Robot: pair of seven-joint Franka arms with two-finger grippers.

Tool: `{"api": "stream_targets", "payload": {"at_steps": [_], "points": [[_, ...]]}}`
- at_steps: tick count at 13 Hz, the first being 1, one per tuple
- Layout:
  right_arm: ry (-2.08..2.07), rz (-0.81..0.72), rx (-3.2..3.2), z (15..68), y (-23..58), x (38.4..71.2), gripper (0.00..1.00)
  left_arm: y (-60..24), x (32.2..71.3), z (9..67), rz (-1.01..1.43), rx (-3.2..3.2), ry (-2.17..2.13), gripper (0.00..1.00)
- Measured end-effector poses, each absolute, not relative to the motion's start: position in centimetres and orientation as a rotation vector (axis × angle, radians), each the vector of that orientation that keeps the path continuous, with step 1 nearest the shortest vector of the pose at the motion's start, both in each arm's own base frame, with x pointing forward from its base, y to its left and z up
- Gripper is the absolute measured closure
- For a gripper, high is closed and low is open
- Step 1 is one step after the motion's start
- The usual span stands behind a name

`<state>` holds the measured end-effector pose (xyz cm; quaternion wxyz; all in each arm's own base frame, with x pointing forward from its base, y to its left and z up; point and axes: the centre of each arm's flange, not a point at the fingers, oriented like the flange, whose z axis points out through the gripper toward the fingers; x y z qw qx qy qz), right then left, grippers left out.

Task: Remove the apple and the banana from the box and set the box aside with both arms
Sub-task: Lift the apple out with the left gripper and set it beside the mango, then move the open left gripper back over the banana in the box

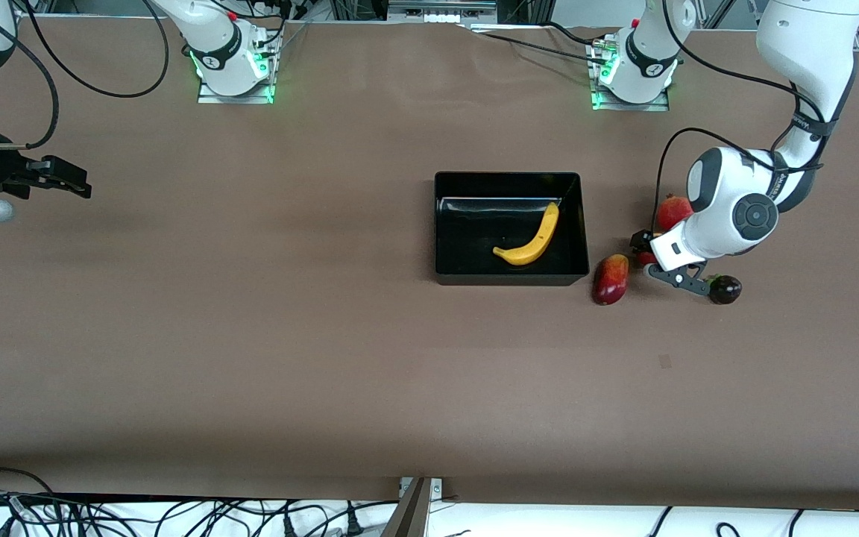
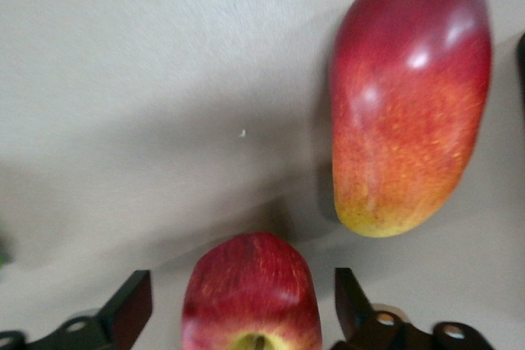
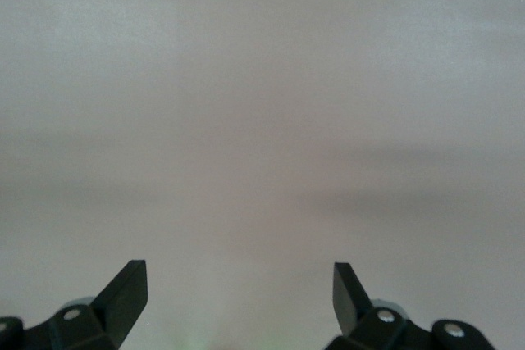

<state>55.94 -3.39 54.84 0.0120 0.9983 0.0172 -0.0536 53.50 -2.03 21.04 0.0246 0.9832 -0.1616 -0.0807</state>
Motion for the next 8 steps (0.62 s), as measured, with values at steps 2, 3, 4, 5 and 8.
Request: {"api": "stream_targets", "payload": {"at_steps": [2,3,4,5,8], "points": [[0.053,-0.167,3.113,54.8,-3.4,55.9,0.00,-2.8,54.2,25.4,-0.262,3.016,-0.457,0.00],[0.053,-0.167,3.113,54.8,-3.4,55.9,0.00,-4.3,54.6,28.3,-0.245,3.005,-0.478,0.00],[0.053,-0.167,3.113,54.8,-3.4,55.9,0.00,-6.8,54.7,31.3,-0.208,3.002,-0.519,0.00],[0.053,-0.167,3.113,54.8,-3.4,55.9,0.00,-10.1,54.3,33.8,-0.168,3.006,-0.544,0.00],[0.053,-0.167,3.113,54.8,-3.4,55.9,0.00,-22.3,50.3,36.5,-0.129,3.032,-0.500,0.00]]}}
